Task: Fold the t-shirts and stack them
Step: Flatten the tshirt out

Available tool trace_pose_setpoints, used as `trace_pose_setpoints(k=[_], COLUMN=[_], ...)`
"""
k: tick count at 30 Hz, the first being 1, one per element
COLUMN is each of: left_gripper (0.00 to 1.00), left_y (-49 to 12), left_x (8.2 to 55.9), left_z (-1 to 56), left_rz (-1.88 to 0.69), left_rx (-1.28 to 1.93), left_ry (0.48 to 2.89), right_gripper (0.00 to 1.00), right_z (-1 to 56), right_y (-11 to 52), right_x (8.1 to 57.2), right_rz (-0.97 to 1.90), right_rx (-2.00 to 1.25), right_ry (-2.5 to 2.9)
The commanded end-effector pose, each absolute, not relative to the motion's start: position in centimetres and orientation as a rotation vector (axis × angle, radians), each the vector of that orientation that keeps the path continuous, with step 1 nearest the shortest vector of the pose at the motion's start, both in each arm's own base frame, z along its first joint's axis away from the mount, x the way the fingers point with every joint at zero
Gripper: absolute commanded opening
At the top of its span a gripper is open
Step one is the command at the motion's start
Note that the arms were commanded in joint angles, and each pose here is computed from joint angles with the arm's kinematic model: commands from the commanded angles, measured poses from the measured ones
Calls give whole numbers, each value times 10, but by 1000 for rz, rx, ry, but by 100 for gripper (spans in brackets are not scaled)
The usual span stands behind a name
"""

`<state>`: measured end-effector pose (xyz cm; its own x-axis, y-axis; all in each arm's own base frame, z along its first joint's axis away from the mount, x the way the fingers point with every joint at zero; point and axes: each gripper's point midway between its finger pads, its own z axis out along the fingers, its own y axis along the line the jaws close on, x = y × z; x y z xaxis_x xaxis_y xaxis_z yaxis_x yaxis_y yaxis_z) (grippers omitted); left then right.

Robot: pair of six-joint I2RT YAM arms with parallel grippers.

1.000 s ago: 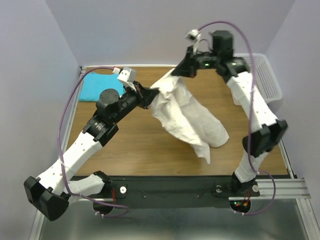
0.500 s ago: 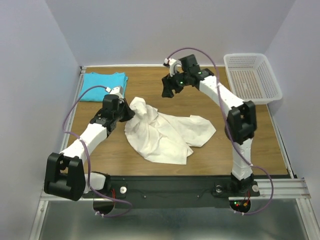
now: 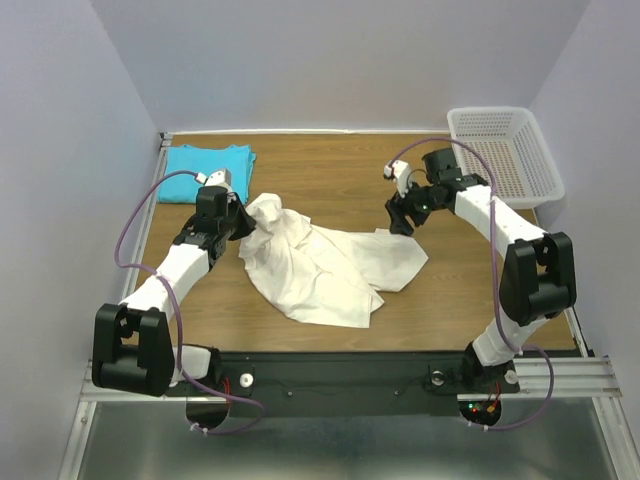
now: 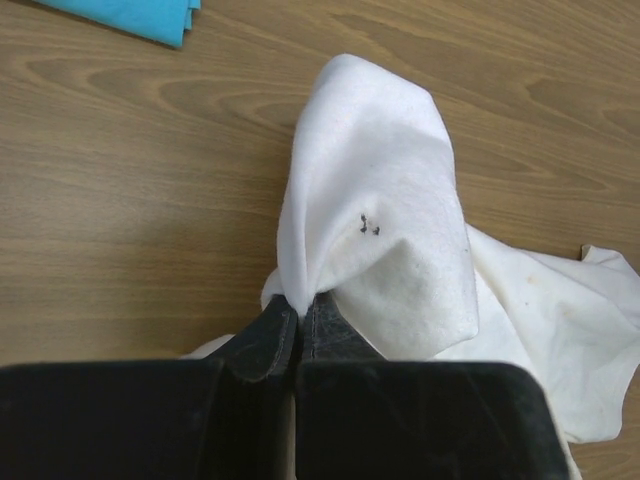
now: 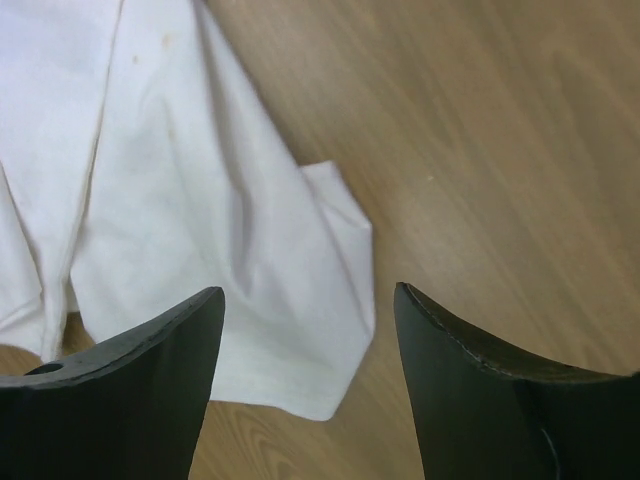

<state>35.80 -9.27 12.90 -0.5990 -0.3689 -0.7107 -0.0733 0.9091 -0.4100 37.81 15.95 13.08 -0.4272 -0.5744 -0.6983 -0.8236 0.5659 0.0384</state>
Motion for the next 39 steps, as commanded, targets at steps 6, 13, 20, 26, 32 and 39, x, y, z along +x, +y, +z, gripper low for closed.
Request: trace_pose_setpoints(k=[6, 13, 20, 26, 32, 39], left_gripper=[2, 2, 0, 0, 0, 0], left_y=[-98, -102, -101, -101, -97, -94], left_x=[362, 362, 360, 358, 359, 365], left_z=[144, 142, 142, 138, 137, 137], left_rz=[-489, -510, -513, -513, -491, -480], left_rx=[-268, -258, -257, -257, -260, -269], left_ry=[2123, 2127, 2119, 2124, 2122, 2123], right_gripper=[66, 54, 44, 8, 1, 1], right_z=[98, 78, 65, 74, 152, 180], right_y=[183, 192, 194, 183, 161, 128], right_x=[349, 336, 330, 346, 425, 509], right_rz=[666, 678, 659, 517, 304, 53], right_rx=[-1259, -1265, -1291, -1256, -996, -667], right_ry=[2160, 2241, 2276, 2291, 2176, 2132])
